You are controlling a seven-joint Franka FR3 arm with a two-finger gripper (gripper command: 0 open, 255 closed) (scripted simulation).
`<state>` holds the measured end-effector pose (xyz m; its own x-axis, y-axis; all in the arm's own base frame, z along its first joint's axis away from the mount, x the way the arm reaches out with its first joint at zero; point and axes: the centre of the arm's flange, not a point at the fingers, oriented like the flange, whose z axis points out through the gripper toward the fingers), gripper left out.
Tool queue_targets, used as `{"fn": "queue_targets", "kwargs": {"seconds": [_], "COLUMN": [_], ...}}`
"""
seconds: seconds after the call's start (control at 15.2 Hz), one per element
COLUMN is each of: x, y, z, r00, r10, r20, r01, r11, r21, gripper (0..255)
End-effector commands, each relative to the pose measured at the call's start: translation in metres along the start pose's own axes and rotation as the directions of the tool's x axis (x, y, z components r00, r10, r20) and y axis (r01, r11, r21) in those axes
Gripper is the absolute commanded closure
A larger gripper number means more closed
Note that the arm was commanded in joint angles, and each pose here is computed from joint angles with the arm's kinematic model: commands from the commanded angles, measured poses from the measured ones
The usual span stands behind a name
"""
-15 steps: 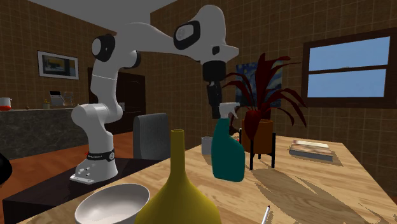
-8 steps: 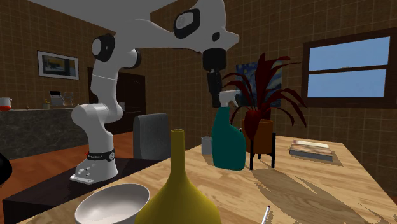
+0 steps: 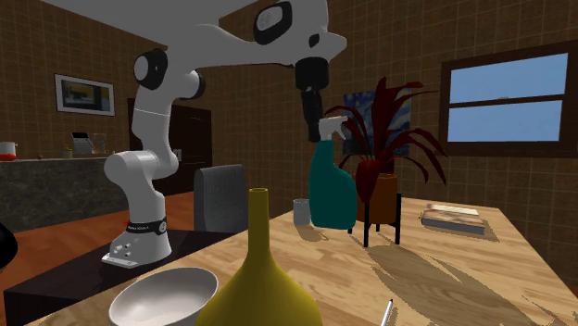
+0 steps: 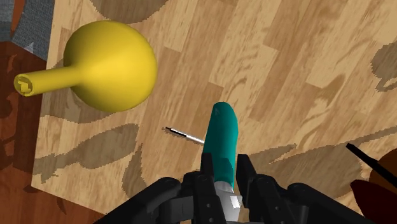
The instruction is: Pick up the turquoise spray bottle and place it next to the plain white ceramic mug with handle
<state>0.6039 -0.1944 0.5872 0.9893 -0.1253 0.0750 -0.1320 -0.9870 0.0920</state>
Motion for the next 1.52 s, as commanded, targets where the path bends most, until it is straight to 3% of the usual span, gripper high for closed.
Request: {"fn": "queue_targets", "kwargs": {"seconds": [0.0,1.45], "x": [-0.004,-0.062], "y": [-0.022,-0.304], "z": [-0.002,-0.034], "r00": [1.000,1.000], "r10": [0.000,0.000], "r20": [0.000,0.000], "r01": [0.000,0.000], "r11": [1.000,1.000], "r21": [0.000,0.000], "gripper": [255,255]}}
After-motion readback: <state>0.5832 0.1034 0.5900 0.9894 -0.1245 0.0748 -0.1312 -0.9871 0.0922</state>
